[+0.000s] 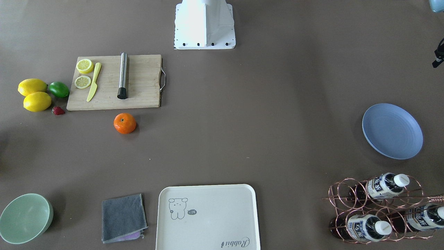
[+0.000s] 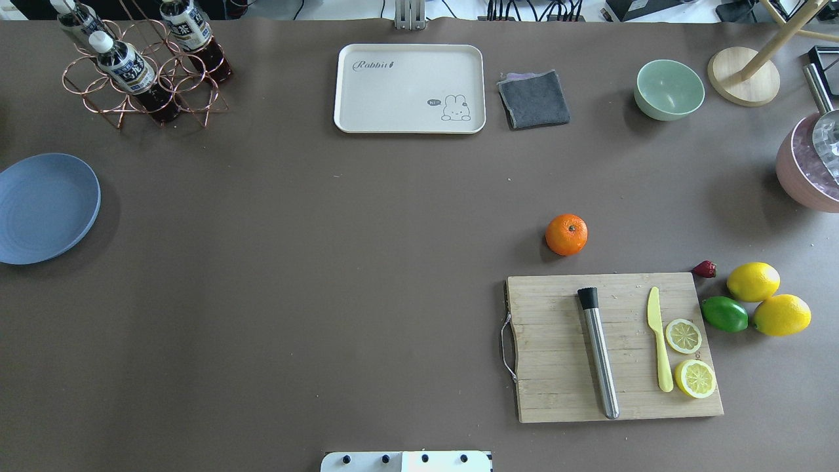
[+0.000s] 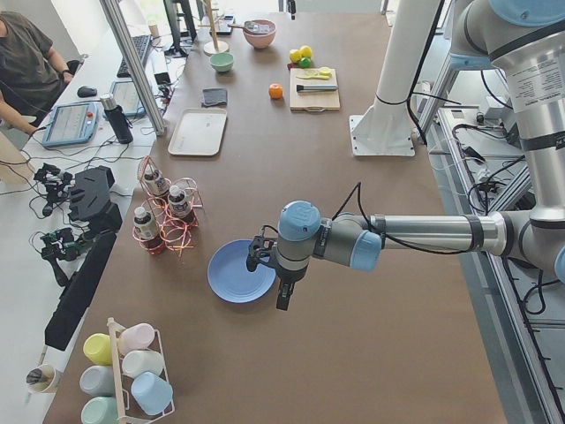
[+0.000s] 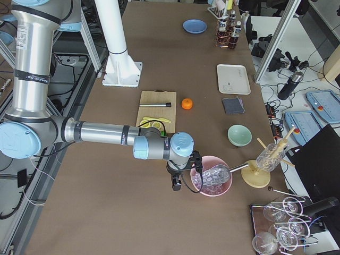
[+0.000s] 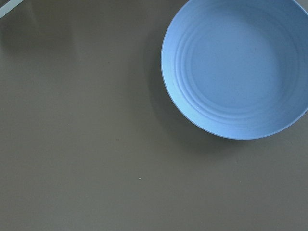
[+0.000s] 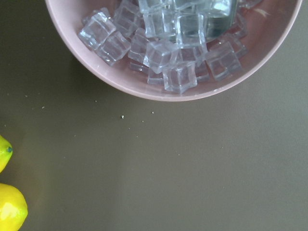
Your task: Pick orange to plate
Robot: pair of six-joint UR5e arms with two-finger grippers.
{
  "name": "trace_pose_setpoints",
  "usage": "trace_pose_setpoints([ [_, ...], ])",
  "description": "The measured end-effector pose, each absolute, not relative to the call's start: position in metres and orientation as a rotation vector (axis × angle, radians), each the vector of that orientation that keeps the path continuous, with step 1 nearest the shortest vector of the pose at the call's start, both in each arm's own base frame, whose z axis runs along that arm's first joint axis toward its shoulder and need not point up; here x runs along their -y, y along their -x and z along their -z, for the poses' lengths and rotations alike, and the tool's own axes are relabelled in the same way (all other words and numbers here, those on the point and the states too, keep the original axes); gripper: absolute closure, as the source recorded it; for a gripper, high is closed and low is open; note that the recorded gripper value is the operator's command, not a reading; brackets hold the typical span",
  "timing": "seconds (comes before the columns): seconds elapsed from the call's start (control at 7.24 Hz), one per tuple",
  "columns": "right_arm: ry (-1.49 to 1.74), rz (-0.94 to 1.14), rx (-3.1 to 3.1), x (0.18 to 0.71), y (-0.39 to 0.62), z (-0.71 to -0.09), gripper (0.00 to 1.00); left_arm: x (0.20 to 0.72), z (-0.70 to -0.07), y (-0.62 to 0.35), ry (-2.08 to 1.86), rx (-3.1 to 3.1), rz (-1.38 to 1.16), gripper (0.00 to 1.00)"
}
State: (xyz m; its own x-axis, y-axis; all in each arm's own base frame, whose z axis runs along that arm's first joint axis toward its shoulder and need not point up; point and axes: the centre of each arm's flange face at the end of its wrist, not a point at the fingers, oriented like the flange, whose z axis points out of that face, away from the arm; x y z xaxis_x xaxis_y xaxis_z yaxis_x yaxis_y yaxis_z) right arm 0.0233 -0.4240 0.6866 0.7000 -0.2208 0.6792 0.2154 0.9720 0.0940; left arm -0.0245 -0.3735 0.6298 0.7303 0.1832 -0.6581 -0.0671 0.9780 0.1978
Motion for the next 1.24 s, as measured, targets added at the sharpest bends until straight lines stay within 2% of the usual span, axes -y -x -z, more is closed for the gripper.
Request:
trace_pose_setpoints([
  [1.24, -0.020, 0.239, 0.784, 0.426, -0.022, -0.679, 0.00, 0.373, -0.616, 0.024, -0.221, -0.824, -0.161, 0.03],
])
